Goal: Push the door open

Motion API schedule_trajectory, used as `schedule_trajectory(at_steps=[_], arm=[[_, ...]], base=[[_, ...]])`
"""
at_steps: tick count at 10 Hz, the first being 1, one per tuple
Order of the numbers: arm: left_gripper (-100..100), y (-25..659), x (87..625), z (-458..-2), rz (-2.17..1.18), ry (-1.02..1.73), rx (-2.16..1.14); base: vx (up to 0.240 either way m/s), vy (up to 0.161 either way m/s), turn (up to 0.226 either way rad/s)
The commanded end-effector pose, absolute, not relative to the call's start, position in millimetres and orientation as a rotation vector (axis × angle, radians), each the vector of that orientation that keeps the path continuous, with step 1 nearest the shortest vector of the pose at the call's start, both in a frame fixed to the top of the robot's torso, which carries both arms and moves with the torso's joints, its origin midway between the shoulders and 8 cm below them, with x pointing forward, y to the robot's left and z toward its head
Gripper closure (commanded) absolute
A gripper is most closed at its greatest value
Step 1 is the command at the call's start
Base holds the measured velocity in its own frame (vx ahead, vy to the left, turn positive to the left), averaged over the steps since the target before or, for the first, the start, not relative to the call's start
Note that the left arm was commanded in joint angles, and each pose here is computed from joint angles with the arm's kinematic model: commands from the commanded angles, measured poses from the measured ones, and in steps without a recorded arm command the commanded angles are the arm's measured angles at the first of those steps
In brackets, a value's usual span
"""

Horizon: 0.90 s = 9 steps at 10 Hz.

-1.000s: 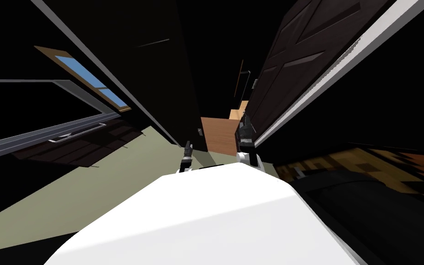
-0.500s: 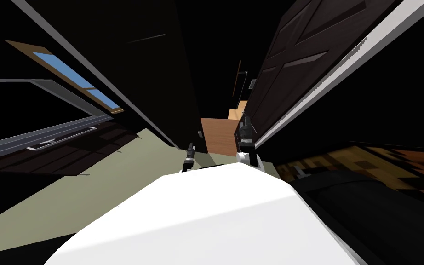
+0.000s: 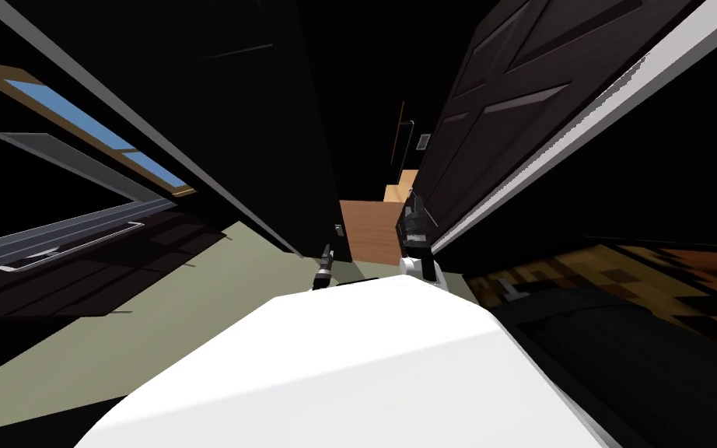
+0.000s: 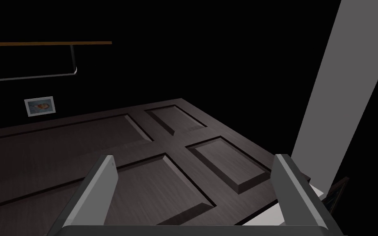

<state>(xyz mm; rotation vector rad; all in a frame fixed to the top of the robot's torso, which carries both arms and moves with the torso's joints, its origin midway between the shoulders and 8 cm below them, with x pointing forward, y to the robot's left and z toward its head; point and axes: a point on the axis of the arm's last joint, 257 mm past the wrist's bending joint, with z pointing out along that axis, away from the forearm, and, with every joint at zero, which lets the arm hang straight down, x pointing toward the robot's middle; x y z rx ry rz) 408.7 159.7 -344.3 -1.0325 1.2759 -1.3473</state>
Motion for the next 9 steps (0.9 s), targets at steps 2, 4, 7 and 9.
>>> schedule_trajectory(at_steps=[2, 4, 7, 9], arm=[[-100, 149.5, 402.7, -361.9, -1.356, 1.31, -1.056], [-100, 140.4, 397.2, -377.0, -1.363, 1.341, -1.076], [-100, 135.5, 394.8, -384.1, -1.366, 1.355, -1.085], [-100, 141.2, 396.4, -387.6, -1.355, 1.36, -1.083]], base=[[0.11, 0.08, -0.081], [0.129, 0.088, -0.086], [0.105, 0.056, -0.045], [0.17, -0.027, -0.031]])
